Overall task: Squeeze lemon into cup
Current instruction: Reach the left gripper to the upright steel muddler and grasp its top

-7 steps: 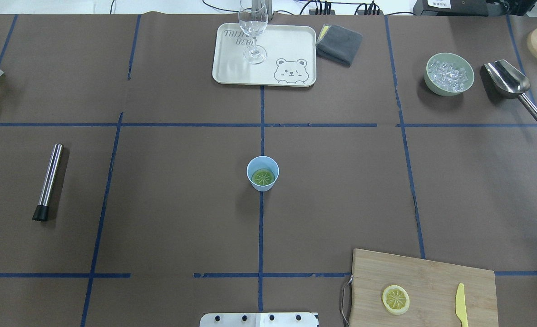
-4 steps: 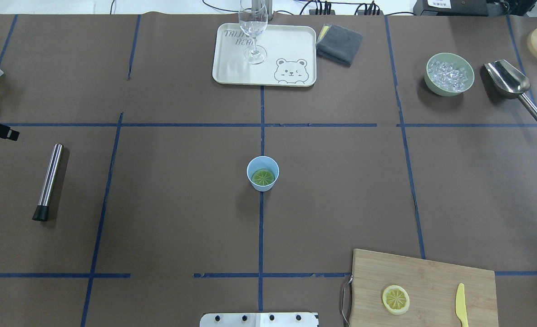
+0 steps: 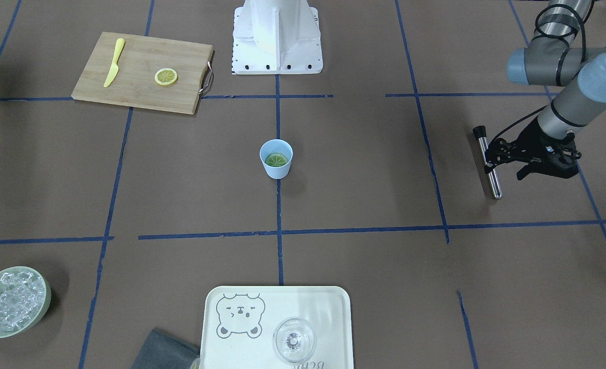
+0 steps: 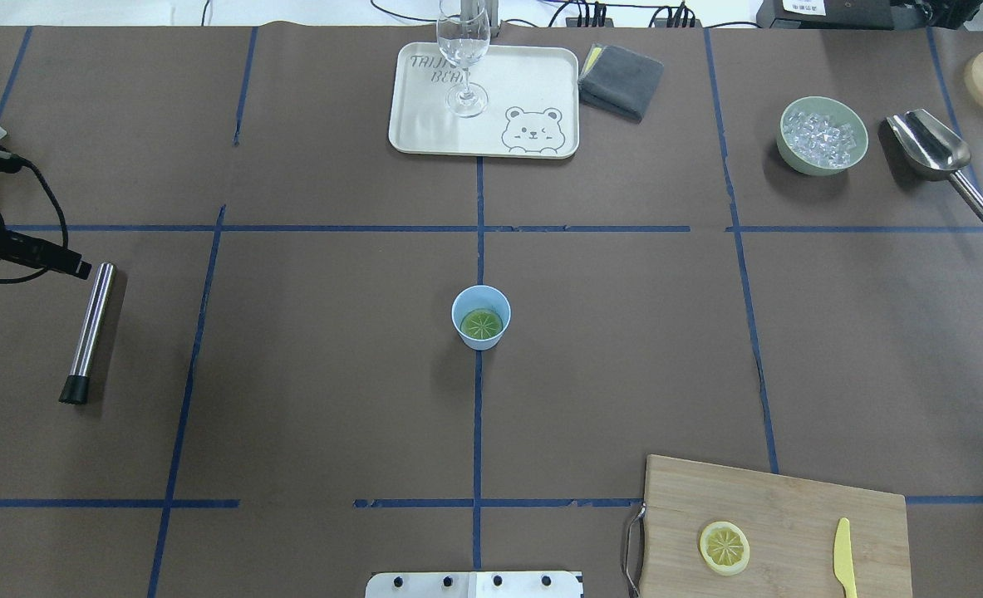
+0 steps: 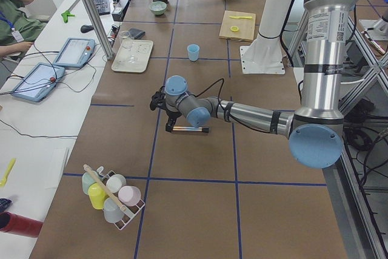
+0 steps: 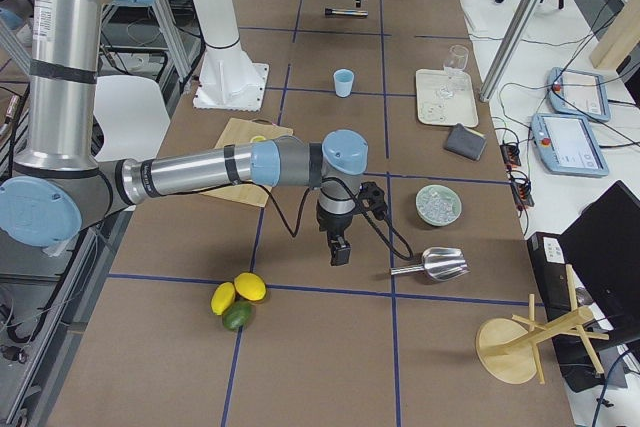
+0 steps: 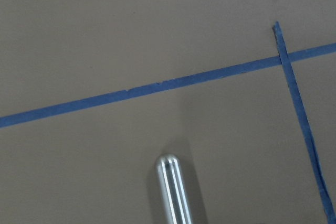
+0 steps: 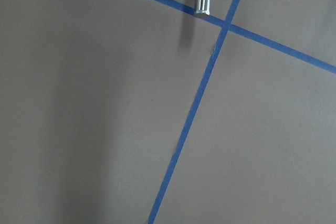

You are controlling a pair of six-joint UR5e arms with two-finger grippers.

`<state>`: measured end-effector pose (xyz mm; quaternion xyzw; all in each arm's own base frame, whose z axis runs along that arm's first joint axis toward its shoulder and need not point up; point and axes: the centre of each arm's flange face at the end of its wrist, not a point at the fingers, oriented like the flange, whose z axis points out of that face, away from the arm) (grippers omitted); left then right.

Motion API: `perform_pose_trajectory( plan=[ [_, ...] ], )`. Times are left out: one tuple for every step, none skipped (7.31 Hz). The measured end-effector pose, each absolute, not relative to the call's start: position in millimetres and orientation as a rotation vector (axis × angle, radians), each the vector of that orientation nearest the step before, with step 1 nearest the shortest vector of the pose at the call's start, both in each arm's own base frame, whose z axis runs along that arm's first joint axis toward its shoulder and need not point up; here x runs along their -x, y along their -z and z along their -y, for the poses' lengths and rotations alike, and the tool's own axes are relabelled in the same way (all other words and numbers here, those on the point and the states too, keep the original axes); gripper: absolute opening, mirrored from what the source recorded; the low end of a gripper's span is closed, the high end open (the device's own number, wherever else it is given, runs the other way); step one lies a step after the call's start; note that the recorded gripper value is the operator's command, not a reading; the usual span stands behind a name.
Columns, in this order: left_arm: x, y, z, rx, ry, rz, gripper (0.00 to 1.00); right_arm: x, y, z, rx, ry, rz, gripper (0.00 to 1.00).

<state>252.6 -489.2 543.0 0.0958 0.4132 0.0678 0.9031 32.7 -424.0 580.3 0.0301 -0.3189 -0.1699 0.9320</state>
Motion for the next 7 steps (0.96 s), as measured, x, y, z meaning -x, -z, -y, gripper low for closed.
perform_pose_trajectory(
  plan=[
    [-262.6,-551.8,493.9,-0.193,-0.130,-0.828,0.85,-32.7,-579.9,424.0,-0.062,0.347,0.653,1.00],
    [-268.6,-559.6,498.5,-0.191,-0.122,-0.806,0.85,-32.9,-579.5,424.1,-0.063,0.347,0.653,1.00],
    [-272.2,-564.4,500.5,-0.188,-0.119,-0.795,0.69,-33.0,-579.5,424.1,-0.063,0.346,0.653,1.00],
    [-273.8,-566.7,500.9,-0.185,-0.118,-0.790,0.53,-33.7,-579.2,424.1,-0.064,0.345,0.653,1.00],
    [-274.3,-567.5,501.0,-0.183,-0.114,-0.789,0.53,-34.7,-579.1,424.0,-0.065,0.342,0.652,1.00],
    [-274.8,-567.8,500.9,-0.180,-0.109,-0.789,0.54,-35.8,-578.9,423.9,-0.066,0.340,0.652,1.00],
    [-275.2,-568.0,500.7,-0.177,-0.103,-0.789,0.54,-36.6,-578.5,423.8,-0.068,0.339,0.653,1.00]
  ],
)
